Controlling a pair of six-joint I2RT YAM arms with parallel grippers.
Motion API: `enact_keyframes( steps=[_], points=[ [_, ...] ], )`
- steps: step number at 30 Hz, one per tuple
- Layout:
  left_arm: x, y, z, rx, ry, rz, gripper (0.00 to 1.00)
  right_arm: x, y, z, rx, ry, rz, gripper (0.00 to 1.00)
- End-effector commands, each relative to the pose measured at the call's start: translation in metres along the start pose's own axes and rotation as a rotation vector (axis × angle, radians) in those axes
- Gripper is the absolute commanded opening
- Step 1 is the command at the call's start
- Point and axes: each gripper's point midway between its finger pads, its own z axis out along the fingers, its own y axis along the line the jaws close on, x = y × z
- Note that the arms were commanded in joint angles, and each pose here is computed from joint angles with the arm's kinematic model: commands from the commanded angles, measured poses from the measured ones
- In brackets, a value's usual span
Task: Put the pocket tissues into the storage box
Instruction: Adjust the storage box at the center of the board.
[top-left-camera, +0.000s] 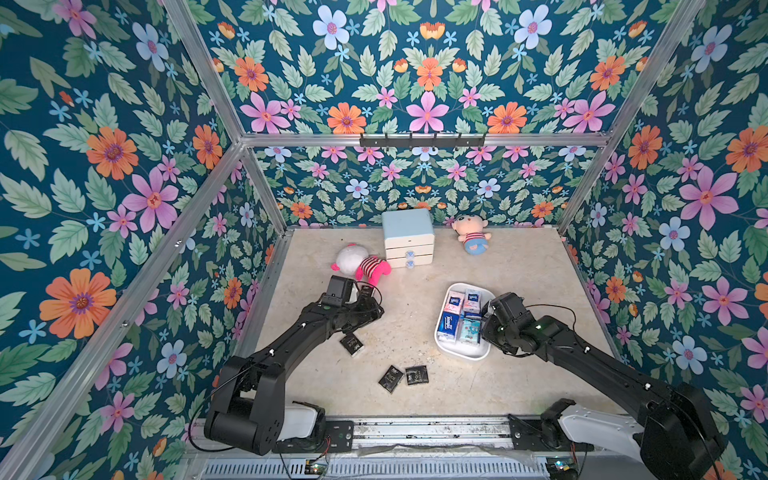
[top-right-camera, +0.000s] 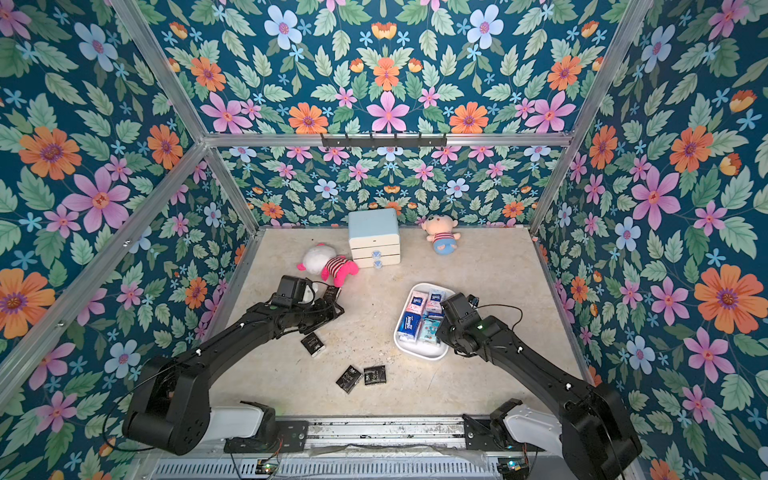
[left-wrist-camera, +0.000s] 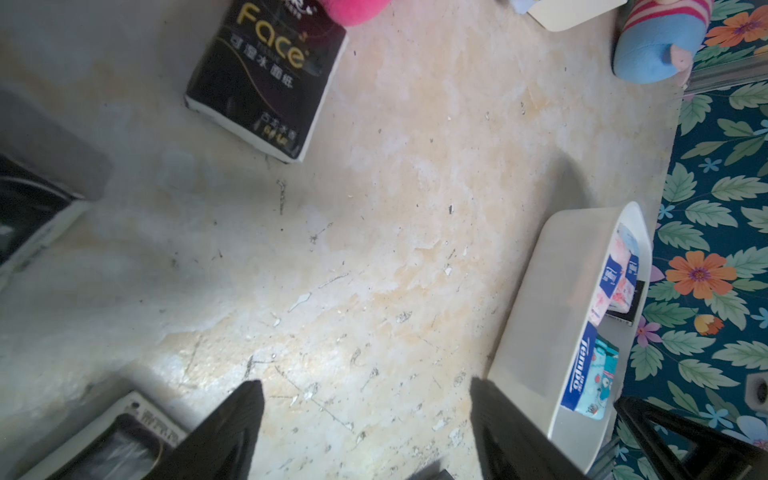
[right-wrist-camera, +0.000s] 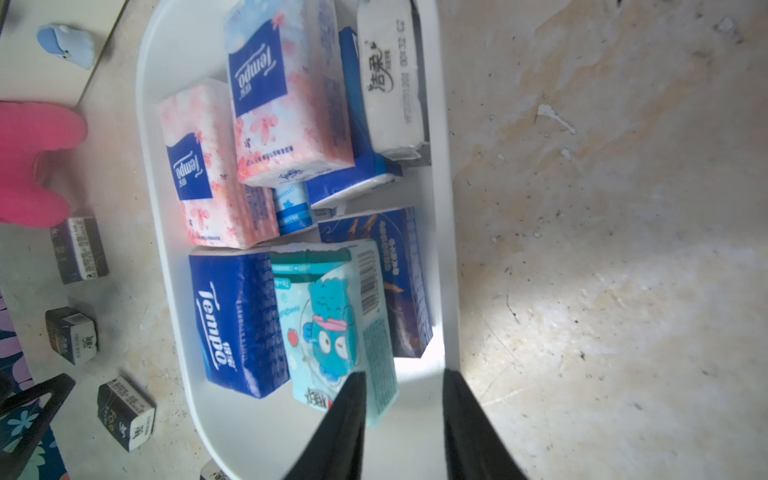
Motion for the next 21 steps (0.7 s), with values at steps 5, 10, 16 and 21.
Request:
enact_keyframes(
  steps=[5,10,16,21],
  points=[
    [0.002,0.006,-0.008,-0.034,-0.012,0.019,0.84,0.008,-0.030,0.006,0.171,0.043,-0.039,0.34],
    [-0.002,0.005,-0.013,-0.046,-0.029,0.037,0.84,-0.004,-0.038,-0.001,0.241,-0.002,-0.078,0.34],
    [-0.005,0.011,-0.016,-0.086,-0.044,0.028,0.84,-0.019,-0.043,-0.008,0.320,-0.024,-0.171,0.35],
    [-0.011,0.030,-0.028,-0.172,-0.124,-0.030,0.86,-0.024,0.002,-0.027,0.178,-0.058,-0.193,0.45]
  ],
)
